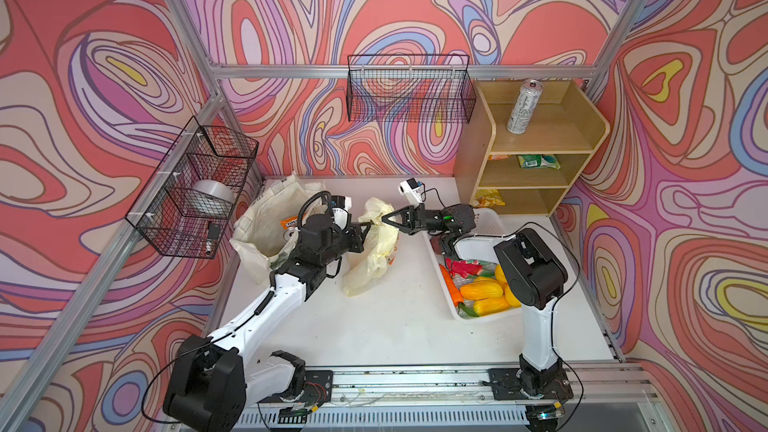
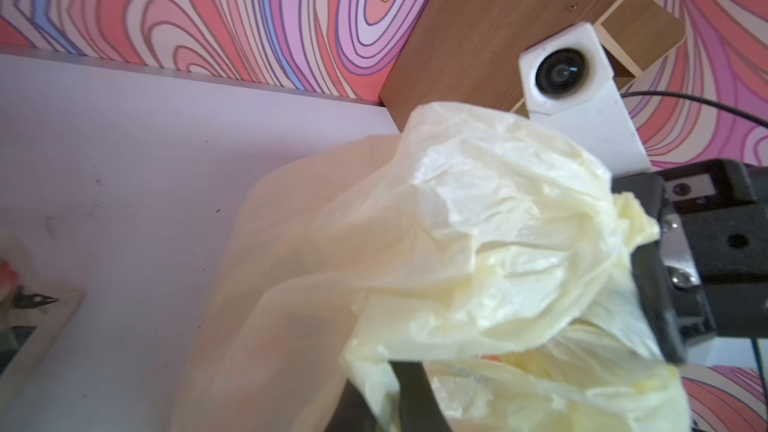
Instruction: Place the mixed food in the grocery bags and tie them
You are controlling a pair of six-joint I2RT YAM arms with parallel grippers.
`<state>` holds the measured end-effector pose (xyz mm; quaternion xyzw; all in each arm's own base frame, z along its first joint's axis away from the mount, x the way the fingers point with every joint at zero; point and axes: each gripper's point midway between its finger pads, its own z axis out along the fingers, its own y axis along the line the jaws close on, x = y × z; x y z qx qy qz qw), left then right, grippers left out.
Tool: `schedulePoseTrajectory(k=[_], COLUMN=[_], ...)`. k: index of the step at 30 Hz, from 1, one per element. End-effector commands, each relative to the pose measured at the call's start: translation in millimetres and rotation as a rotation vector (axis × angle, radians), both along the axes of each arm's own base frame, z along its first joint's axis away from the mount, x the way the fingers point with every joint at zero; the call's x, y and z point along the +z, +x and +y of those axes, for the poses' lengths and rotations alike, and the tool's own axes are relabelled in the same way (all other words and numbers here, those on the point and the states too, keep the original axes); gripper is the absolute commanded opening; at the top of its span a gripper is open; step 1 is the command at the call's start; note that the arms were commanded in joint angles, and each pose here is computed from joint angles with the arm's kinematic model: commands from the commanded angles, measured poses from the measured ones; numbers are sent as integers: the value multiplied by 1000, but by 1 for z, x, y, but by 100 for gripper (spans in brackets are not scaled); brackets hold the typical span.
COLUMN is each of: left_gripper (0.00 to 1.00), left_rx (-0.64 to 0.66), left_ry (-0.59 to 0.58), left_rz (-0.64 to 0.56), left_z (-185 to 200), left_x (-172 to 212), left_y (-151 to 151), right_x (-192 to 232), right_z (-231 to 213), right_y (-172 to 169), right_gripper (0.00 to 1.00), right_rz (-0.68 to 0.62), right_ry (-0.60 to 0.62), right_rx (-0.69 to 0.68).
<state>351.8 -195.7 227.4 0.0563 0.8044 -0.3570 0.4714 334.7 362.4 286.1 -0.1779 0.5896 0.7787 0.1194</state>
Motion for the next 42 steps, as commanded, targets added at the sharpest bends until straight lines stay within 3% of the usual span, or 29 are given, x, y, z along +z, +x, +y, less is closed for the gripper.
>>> schedulePoseTrajectory(k=[1, 4, 8, 9, 11, 12, 13, 17, 19, 27, 36, 42], left_gripper=[10, 16, 36, 35, 6, 0, 0, 0, 0, 0, 0, 0], left_rx=[-124, -149, -117, -107, -98, -94, -88, -71, -65, -76, -101, -121], left_ry=[-94, -119, -146, -150, -150, -149, -149, -147, -142, -119, -110, -104], left_rz=[-16, -18, -64, -76, -96, -98, -99, -123, -131, -137, -146, -147], left_z=[-28, -35, -29, -27, -24, -23, -22, -16, -13, -13, -16, -19], left_x=[8, 6, 11, 13, 18, 19, 20, 26, 27, 25, 28, 30], left_y=[-9, -10, -12, -13, -15, -16, -17, -22, -25, -29, -30, -31], right_x=[12, 8, 1, -1, -4, -5, -5, -2, -2, -12, -43, -60], right_z=[1, 2, 2, 2, 1, 1, 0, -11, -17, -24, -32, -31], right_y=[-7, -6, -6, -6, -7, -7, -7, -2, 2, 4, -1, -10], right_gripper=[0, 0, 0, 0, 0, 0, 0, 40, 46, 52, 65, 67], right_rz=[-74, -62, -49, -44, -37, -36, -35, -12, 9, 31, 11, 12], right_ry=[18, 13, 3, 1, -4, -5, -6, -1, 4, -77, -382, -522], right_rx=[23, 23, 23, 23, 23, 21, 20, -24, -50, -125, -202, -197])
